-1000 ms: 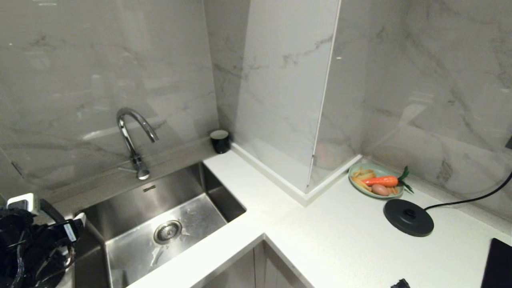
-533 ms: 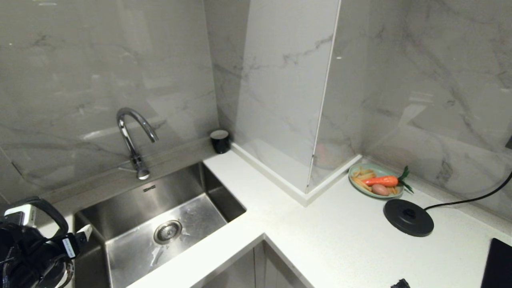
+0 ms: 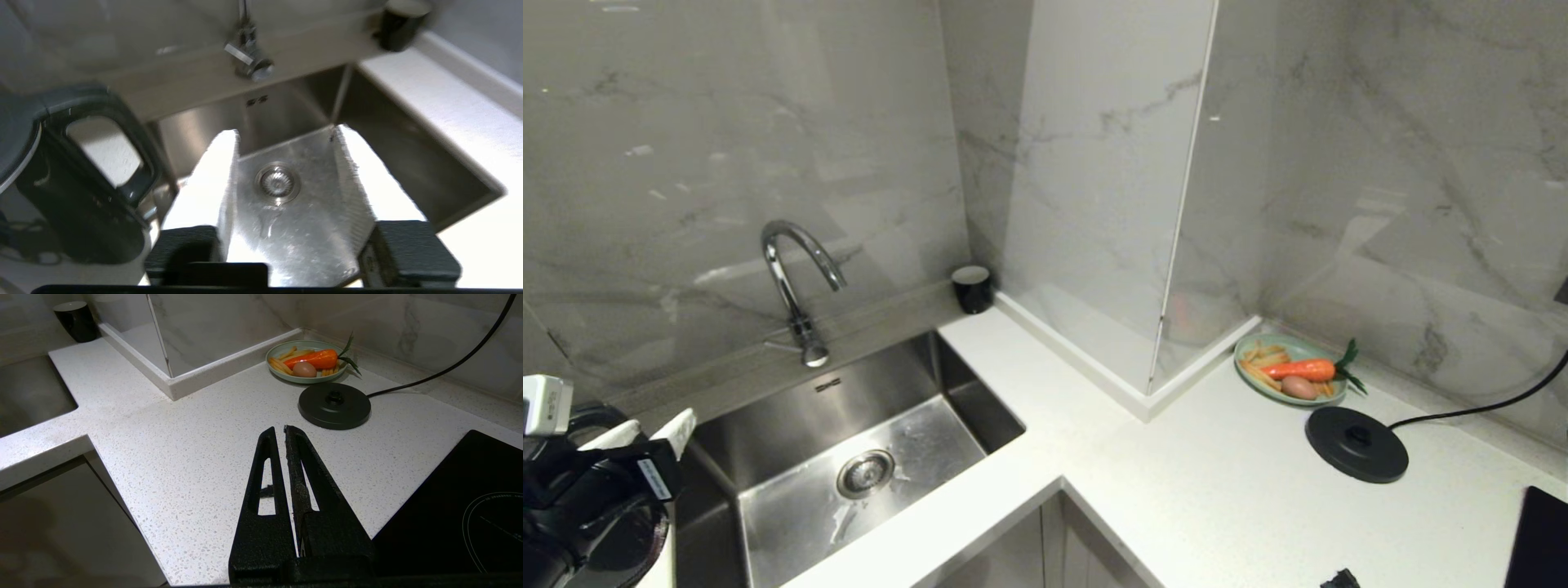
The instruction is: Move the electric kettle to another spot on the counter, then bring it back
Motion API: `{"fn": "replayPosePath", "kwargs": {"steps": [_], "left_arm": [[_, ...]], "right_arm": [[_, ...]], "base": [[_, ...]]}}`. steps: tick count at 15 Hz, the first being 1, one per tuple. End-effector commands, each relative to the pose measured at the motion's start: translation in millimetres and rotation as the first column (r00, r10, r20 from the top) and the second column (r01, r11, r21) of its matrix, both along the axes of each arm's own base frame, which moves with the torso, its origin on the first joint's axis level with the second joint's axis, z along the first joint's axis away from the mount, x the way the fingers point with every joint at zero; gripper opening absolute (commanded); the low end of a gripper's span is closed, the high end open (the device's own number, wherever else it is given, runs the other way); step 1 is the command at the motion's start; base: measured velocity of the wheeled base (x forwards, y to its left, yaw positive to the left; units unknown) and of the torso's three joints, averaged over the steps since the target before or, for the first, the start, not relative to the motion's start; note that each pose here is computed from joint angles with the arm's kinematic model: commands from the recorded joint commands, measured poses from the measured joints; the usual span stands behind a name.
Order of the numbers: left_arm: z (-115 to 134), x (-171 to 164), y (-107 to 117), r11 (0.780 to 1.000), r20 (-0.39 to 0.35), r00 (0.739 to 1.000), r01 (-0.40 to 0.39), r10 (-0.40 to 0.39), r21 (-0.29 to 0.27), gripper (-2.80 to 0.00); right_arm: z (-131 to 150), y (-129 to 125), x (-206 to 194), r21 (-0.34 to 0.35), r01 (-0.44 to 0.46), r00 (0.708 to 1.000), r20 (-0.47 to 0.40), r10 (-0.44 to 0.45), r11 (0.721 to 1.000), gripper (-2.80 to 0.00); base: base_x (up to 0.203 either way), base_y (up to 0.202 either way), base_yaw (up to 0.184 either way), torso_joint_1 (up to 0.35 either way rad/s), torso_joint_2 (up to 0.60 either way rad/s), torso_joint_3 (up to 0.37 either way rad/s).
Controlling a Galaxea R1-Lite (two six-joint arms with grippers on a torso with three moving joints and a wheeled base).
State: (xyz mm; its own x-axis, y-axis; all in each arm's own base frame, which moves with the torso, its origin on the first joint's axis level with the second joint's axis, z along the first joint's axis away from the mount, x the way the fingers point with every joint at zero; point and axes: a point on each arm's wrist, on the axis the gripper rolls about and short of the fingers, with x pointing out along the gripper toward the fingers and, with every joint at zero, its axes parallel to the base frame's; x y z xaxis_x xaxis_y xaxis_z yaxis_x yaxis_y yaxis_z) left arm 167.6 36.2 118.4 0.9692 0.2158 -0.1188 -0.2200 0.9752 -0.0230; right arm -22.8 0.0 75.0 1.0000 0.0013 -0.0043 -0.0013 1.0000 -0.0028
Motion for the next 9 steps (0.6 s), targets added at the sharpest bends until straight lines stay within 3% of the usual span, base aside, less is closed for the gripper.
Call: {"fn": "replayPosePath", "kwargs": {"steps": [1,3,5,7,9], "left_arm": [[32,-24,-11,0.999,0.132,0.990,0.036,-0.040,0.032,-2.80],[52,-41,-15,0.998,0.158,0.986,0.046,-0.052,0.039,-2.80],[69,-68,-21,0.997,0.136,0.988,0.062,-0.066,0.036,-2.80],[85,-100,-28,0.994,0.105,0.988,0.109,-0.111,0.027,-2.80],[99,-132,-33,0.988,0.120,0.981,0.151,-0.154,0.030,-2.80]], "right_arm": [[0,0,0,0.000,0.000,1.000,-0.002,0.000,1.000,-2.80],[0,0,0,0.000,0.000,1.000,-0.002,0.000,1.000,-2.80],[0,0,0,-0.002,0.000,1.000,-0.001,0.000,1.000,-2.80],[0,0,0,0.000,0.000,1.000,-0.001,0.000,1.000,-2.80],[0,0,0,-0.001,0.000,1.000,0.000,0.000,1.000,-2.80]], "base": [[0.000,0.000,0.000,0.000,0.00,0.000],[0.000,0.000,0.000,0.000,0.00,0.000],[0.000,0.000,0.000,0.000,0.00,0.000],[0.000,0.000,0.000,0.000,0.00,0.000],[0.000,0.000,0.000,0.000,0.00,0.000]]}}
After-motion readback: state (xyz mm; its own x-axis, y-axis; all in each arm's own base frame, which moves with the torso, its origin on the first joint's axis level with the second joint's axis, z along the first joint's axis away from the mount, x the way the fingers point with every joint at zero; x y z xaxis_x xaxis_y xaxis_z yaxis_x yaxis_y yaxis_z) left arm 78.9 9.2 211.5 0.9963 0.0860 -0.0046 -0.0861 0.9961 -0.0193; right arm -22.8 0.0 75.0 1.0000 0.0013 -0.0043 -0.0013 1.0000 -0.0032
